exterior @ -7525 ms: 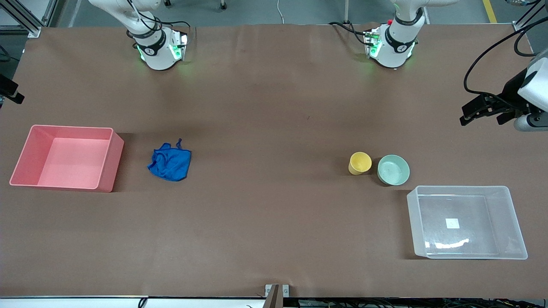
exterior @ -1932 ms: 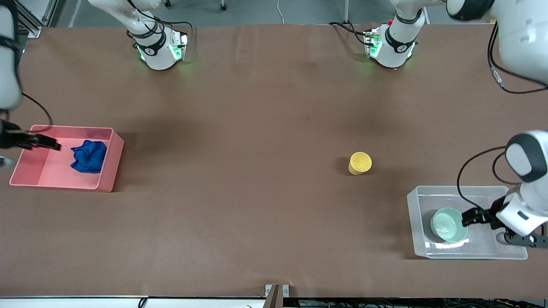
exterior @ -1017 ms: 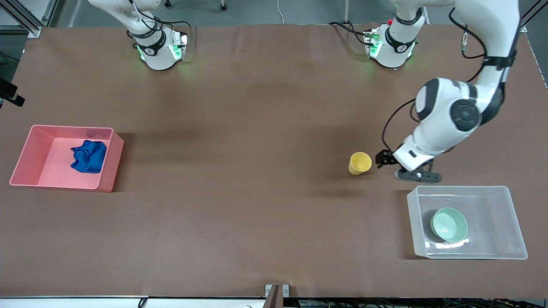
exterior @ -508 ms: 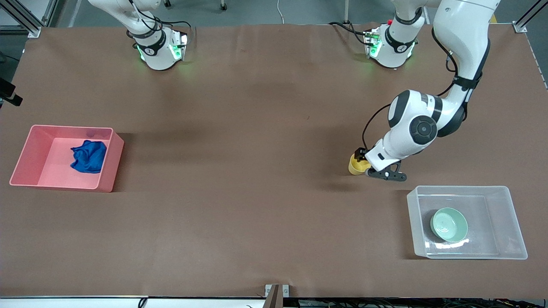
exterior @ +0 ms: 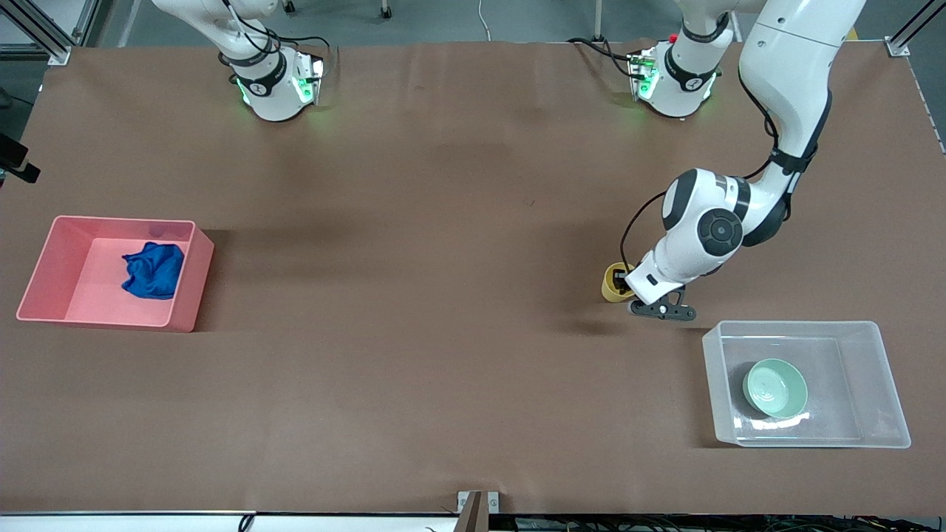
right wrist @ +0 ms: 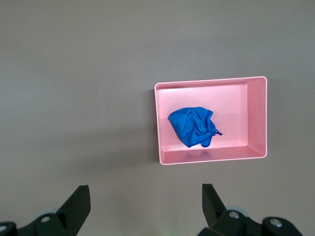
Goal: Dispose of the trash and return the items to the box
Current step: 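Close the left gripper on the yellow cup, then carry the yellow cup with the left gripper into the green bowl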
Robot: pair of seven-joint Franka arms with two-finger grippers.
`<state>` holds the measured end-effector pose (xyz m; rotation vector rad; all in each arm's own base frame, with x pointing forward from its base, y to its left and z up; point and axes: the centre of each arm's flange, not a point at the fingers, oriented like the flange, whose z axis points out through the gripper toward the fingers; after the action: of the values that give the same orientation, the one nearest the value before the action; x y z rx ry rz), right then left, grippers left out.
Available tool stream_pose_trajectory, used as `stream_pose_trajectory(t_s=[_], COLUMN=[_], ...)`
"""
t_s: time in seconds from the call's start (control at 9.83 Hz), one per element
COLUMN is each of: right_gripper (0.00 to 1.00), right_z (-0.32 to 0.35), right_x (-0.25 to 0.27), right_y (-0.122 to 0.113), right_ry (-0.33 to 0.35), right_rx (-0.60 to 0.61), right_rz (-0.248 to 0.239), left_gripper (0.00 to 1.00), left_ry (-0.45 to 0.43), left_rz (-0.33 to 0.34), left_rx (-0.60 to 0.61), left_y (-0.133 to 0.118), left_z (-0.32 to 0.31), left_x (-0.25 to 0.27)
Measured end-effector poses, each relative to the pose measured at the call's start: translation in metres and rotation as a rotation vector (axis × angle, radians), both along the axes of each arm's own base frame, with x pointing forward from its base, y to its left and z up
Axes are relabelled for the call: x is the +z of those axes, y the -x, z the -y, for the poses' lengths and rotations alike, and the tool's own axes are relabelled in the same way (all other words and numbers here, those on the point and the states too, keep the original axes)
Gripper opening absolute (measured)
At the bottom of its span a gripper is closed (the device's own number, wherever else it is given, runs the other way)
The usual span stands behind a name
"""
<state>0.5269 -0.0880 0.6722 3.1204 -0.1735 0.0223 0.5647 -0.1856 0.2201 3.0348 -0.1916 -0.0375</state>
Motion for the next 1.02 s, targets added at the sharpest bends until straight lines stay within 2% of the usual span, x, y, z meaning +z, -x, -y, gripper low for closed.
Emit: stream_pose_trajectory(t_s=[0.1,0.31,0.51,0.81,1.02], right_gripper=[1.00,1.00,1.00,1.00,1.00], right_z=[0.000,0.000,0.000,0.000,0.000], right_x=[0.000,0.000,0.000,0.000,0.000], right_y=[0.000,0.000,0.000,0.000,0.000], right_ry=[0.000,0.000,0.000,0.000,0.000], right_rx=[0.000,0.000,0.000,0.000,0.000], right_rz=[0.000,0.000,-0.001,-0.001,-0.001], left_gripper=[0.04,0.04,0.04,0.04,0.04], left_ry=[0.002,0.009,0.004,0.003,0.003], left_rz=[0.010,0.057,0.080,0.124,0.171], left_rx=[0.003,0.013,0.039,0.053,0.030], left_y=[-0.003,-0.014,-0.037,-0.088,-0.123], left_z=[-0.001,-0.005,-0.023,-0.069,-0.134], left_x=[0.004,0.029,0.083,0.175,0.194])
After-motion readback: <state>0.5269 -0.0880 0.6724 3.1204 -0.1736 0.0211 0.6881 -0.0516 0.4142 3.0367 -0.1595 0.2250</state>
